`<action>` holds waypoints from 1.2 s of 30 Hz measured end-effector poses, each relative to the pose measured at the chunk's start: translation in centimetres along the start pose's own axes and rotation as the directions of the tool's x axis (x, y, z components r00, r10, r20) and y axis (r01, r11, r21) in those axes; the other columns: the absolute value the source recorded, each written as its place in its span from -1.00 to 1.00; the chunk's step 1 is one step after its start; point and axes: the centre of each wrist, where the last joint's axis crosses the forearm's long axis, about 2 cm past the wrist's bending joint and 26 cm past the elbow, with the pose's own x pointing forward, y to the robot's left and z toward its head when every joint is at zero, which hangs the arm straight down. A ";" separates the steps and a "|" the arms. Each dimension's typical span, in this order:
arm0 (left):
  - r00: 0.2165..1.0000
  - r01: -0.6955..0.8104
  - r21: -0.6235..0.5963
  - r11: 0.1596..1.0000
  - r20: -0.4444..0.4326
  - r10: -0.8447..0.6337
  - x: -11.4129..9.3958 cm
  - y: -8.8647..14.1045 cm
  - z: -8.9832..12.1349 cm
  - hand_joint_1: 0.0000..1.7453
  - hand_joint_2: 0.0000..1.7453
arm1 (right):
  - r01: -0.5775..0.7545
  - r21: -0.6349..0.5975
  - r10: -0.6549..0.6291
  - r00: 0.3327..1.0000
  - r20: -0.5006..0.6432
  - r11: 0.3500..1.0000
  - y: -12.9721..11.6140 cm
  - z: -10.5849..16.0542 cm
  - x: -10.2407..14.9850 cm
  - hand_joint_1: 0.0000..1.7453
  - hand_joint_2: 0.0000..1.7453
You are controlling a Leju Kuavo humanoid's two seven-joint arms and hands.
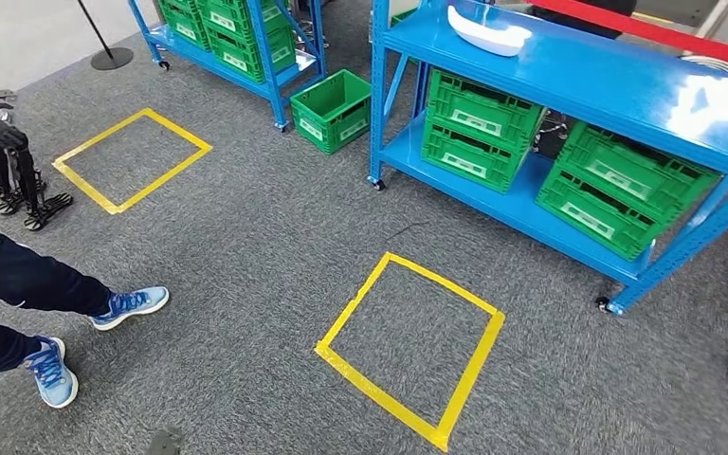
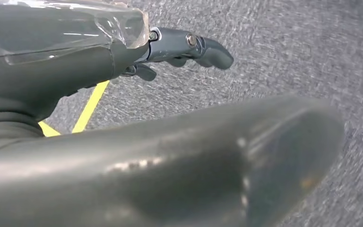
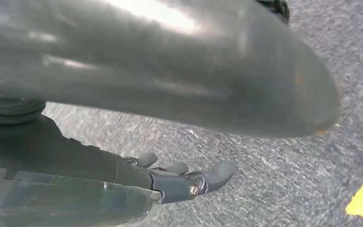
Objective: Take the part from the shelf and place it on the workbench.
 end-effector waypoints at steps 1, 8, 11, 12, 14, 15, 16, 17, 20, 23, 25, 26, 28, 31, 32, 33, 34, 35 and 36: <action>1.000 -0.001 -0.001 1.000 -0.004 0.001 -0.2 -0.1 0.1 -1.00 -1.00 | -0.002 0.000 0.002 1.000 0.001 1.000 -0.1 0.0 0.1 -1.00 -1.00; 1.000 -0.001 -0.006 1.000 -0.008 0.001 -0.5 -0.3 0.3 -1.00 -1.00 | -0.010 -0.006 0.010 1.000 -0.003 1.000 -0.6 -0.1 0.1 -1.00 -1.00; 1.000 -0.001 -0.005 1.000 -0.005 0.001 -0.5 -0.3 0.3 -1.00 -1.00 | -0.011 -0.007 0.011 1.000 -0.003 1.000 -0.7 -0.1 0.1 -1.00 -1.00; 1.000 -0.001 -0.006 1.000 -0.004 0.001 -0.4 -0.3 0.3 -1.00 -1.00 | -0.011 -0.008 0.011 1.000 -0.004 1.000 -0.7 -0.1 0.0 -1.00 -1.00; 1.000 -0.002 -0.005 1.000 -0.006 0.002 -0.5 -0.3 0.3 -1.00 -1.00 | -0.012 -0.010 0.012 1.000 -0.004 1.000 -0.7 -0.1 0.0 -1.00 -1.00; 1.000 -0.002 -0.003 1.000 -0.009 0.002 -0.6 -0.3 0.3 -1.00 -1.00 | -0.012 -0.011 0.012 1.000 -0.003 1.000 -0.7 -0.1 0.0 -1.00 -1.00; 1.000 -0.002 -0.002 1.000 -0.012 0.002 -0.7 -0.4 0.4 -1.00 -1.00 | -0.012 -0.011 0.012 1.000 -0.002 1.000 -0.7 -0.1 0.1 -1.00 -1.00; 1.000 -0.002 -0.001 1.000 -0.015 0.002 -0.8 -0.4 0.4 -1.00 -1.00 | -0.011 -0.011 0.011 1.000 -0.002 1.000 -0.7 -0.1 0.1 -1.00 -1.00; 1.000 -0.001 0.000 1.000 -0.018 0.001 -0.9 -0.4 0.5 -1.00 -1.00 | -0.012 -0.011 0.012 1.000 -0.007 1.000 -0.7 -0.1 -0.2 -1.00 -1.00; 1.000 0.003 0.001 1.000 -0.018 -0.003 -0.9 -0.4 0.5 -1.00 -1.00 | -0.010 -0.007 0.010 1.000 -0.006 1.000 -0.6 -0.1 -0.1 -1.00 -1.00; 1.000 0.005 0.003 1.000 -0.021 -0.005 -1.0 -0.3 0.5 -1.00 -1.00 | -0.009 -0.005 0.009 1.000 -0.007 1.000 -0.5 0.0 -0.1 -1.00 -1.00; 1.000 0.005 0.003 1.000 -0.020 -0.005 -0.9 -0.2 0.4 -1.00 -1.00 | -0.011 -0.004 0.011 1.000 -0.009 1.000 -0.5 0.0 -0.3 -1.00 -1.00; 1.000 0.004 0.004 1.000 -0.017 -0.004 -0.8 -0.3 0.4 -1.00 -1.00 | -0.015 -0.003 0.015 1.000 -0.016 1.000 -0.5 0.1 -0.6 -1.00 -1.00; 1.000 0.003 0.000 1.000 -0.022 -0.003 -0.9 -0.4 0.5 -1.00 -1.00 | -0.022 -0.005 0.022 1.000 -0.010 1.000 -0.7 0.0 -0.3 -1.00 -1.00; 1.000 0.003 -0.001 1.000 -0.025 -0.003 -1.1 -0.4 0.6 -1.00 -1.00 | -0.023 -0.006 0.023 1.000 -0.008 1.000 -0.7 -0.1 -0.2 -1.00 -1.00; 1.000 0.003 -0.002 1.000 -0.026 -0.003 -1.1 -0.5 0.6 -1.00 -1.00 | -0.023 -0.007 0.023 1.000 -0.008 1.000 -0.8 -0.1 -0.2 -1.00 -1.00; 1.000 0.002 -0.004 1.000 -0.027 -0.002 -1.2 -0.5 0.6 -1.00 -1.00 | -0.024 -0.008 0.024 1.000 -0.009 1.000 -0.9 -0.1 -0.2 -1.00 -1.00; 1.000 0.001 -0.006 1.000 -0.028 -0.002 -1.2 -0.6 0.6 -1.00 -1.00 | -0.025 -0.009 0.025 1.000 -0.010 1.000 -0.9 -0.1 -0.3 -1.00 -1.00; 1.000 0.001 -0.008 1.000 -0.028 -0.001 -1.1 -0.7 0.7 -1.00 -1.00 | -0.026 -0.011 0.026 1.000 -0.011 1.000 -1.0 -0.1 -0.3 -1.00 -1.00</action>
